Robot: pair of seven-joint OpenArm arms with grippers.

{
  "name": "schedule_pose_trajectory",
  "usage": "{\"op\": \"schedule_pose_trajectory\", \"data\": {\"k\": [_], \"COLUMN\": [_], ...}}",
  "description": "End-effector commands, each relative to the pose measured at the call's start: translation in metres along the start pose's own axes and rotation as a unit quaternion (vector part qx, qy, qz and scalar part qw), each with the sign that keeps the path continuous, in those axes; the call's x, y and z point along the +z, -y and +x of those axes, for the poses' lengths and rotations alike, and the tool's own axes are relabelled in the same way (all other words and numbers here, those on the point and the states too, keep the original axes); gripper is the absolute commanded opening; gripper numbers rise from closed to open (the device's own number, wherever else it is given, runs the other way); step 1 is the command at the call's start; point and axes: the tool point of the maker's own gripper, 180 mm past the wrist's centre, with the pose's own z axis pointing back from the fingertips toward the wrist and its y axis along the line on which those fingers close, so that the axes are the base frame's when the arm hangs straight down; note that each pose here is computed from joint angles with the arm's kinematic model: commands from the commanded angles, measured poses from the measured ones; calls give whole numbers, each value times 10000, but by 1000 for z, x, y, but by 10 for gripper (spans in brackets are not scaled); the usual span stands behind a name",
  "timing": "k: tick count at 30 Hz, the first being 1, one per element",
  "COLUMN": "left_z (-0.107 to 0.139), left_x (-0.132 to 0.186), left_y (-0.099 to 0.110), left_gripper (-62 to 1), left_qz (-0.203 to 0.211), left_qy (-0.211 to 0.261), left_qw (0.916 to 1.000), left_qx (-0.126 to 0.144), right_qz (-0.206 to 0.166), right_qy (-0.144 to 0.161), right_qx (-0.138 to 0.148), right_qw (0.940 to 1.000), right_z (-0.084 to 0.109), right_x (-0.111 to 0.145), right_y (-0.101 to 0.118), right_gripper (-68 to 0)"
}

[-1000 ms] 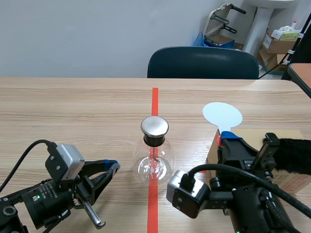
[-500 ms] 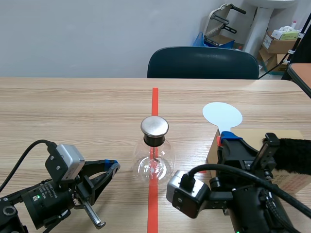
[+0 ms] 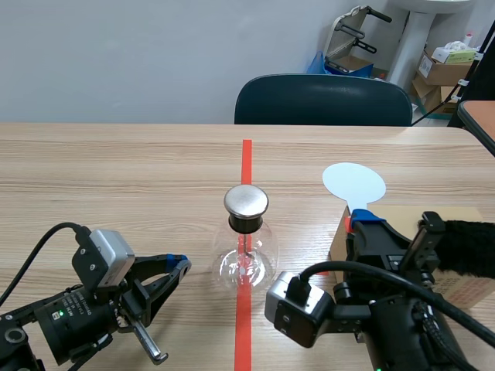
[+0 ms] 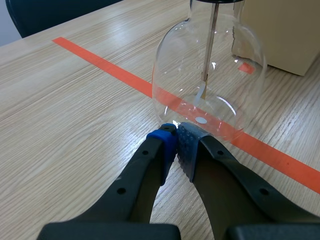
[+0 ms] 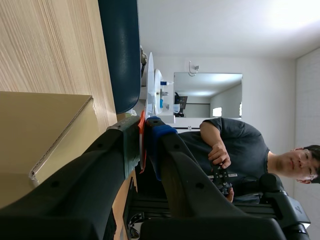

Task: Do the electroscope experiment

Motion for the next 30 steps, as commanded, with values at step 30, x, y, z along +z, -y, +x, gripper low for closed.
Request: {"op": "schedule_pose_trajectory", "data": {"k": [30], "left_z": [14], "left_x": [-4], "left_y": [3], "left_gripper": [-565], "left_qz": [-16], "left_qy": [307], "left_qw": [9995], "left_qx": [26], "right_qz": [-231], "right_qy": [1], "right_qx": [13], "right_qw": [9997], "right_z": [-2], "right_x": [-5], "right_y": [13], "right_gripper": [-658]}}
